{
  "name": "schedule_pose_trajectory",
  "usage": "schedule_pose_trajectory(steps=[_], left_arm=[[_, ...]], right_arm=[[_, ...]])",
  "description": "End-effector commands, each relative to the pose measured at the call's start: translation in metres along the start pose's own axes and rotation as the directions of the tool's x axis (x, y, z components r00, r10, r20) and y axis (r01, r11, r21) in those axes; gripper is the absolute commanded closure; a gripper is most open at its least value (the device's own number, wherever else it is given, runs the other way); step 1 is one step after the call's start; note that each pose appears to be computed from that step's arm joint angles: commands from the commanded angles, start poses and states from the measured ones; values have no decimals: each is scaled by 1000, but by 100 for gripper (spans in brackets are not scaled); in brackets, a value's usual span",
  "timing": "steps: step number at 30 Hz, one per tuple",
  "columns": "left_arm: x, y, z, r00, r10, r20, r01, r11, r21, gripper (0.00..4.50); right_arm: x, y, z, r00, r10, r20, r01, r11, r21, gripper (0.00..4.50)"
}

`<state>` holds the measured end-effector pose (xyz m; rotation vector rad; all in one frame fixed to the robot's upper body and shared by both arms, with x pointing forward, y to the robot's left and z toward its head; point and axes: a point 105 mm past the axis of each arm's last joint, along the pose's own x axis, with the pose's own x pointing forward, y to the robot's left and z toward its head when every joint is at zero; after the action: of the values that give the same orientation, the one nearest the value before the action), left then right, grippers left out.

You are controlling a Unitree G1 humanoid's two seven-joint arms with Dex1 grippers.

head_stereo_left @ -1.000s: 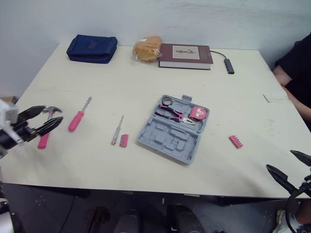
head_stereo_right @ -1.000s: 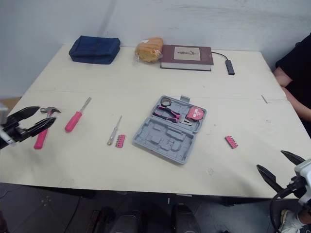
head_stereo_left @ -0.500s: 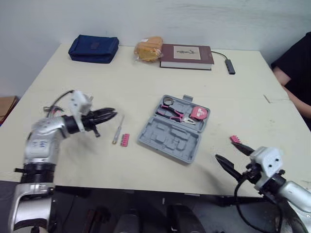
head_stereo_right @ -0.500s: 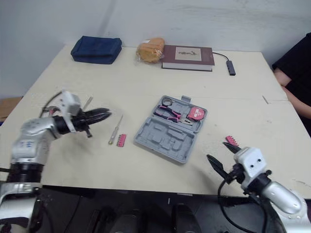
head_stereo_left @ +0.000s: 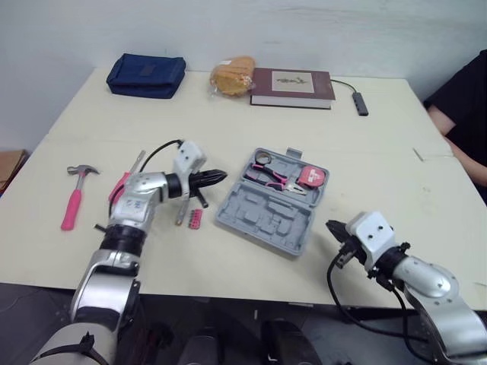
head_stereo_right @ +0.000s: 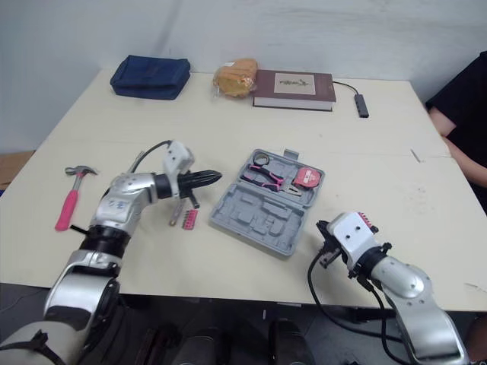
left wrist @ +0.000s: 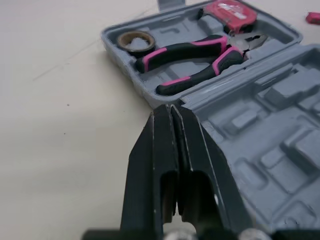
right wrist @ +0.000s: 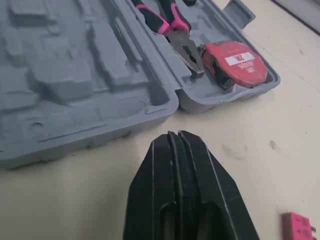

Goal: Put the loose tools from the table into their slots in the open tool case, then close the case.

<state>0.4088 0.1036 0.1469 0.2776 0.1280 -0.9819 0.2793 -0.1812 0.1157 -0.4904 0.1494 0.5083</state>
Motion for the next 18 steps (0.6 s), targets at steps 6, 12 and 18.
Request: schedule_pose_trajectory(steps=[6, 12, 18], left_arm=[[23, 9, -4, 994, 60, -88, -56, 997, 45, 450], [30, 9, -4, 995, 75, -73, -75, 997, 5, 450], [38, 1, -9, 995, 30, -94, -32, 999, -15, 450]], right_arm=[[12, -9, -9, 997, -48, -65, 52, 997, 54, 444], [20, -15, -14, 996, -43, -82, 45, 999, 24, 444], [34, -21, -18, 996, -28, -89, 27, 1000, -9, 444]])
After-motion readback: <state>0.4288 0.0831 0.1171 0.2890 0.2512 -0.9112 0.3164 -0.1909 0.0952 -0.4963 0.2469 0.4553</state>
